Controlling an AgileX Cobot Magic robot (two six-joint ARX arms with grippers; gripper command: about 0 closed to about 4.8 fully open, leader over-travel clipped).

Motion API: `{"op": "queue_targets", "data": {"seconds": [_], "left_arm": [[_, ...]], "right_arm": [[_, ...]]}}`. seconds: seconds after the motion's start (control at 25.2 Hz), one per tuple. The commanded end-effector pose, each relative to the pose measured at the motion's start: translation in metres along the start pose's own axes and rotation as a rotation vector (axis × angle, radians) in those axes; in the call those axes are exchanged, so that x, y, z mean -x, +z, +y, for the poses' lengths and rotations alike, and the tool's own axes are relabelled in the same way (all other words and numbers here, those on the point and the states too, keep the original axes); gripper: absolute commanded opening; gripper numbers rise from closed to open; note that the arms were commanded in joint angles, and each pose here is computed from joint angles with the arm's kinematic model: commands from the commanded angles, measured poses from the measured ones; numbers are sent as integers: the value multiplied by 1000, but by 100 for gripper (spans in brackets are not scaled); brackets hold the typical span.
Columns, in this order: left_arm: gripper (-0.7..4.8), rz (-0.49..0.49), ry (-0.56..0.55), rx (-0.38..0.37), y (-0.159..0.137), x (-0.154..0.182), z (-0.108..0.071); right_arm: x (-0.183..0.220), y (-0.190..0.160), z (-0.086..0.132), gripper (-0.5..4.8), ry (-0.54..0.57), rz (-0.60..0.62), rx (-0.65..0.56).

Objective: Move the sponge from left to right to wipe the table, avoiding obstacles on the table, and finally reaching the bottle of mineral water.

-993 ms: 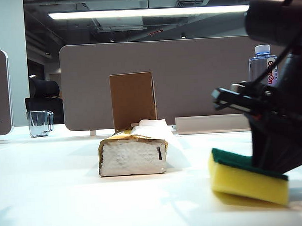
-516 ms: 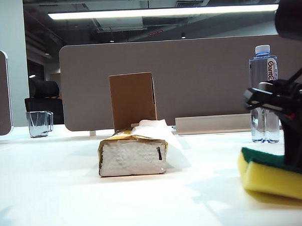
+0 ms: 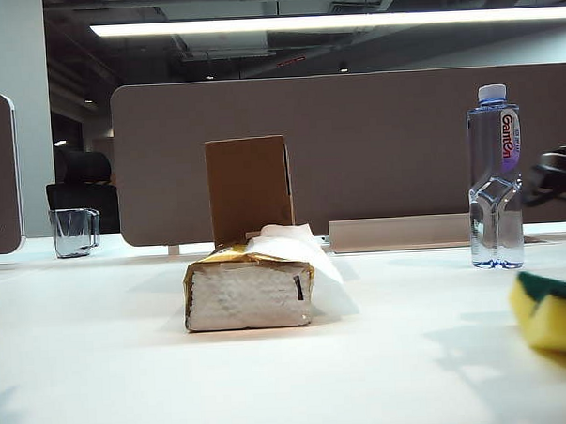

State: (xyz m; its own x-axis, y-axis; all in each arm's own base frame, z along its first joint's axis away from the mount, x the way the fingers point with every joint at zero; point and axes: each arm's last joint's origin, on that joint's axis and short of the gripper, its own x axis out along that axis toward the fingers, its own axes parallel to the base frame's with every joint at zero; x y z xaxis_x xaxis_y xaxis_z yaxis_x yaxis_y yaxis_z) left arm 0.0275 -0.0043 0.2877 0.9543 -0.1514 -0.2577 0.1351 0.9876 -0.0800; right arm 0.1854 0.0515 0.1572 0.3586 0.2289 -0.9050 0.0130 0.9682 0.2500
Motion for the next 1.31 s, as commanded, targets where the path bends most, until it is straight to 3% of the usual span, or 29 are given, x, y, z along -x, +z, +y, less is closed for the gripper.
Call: {"op": "queue_targets", "data": {"seconds": [0.04,0.4,1.31], "left_arm": [[300,-22,4,4,3,2,0],[300,-22,4,4,3,2,0],[300,-30,21,9,3,2,1]], "right_arm": [[3,-5,-14,-9,-96,39,5],[21,-3,-47,-9,-104,2,-61],[5,33,-49,-9,-92,-123,-43]]}}
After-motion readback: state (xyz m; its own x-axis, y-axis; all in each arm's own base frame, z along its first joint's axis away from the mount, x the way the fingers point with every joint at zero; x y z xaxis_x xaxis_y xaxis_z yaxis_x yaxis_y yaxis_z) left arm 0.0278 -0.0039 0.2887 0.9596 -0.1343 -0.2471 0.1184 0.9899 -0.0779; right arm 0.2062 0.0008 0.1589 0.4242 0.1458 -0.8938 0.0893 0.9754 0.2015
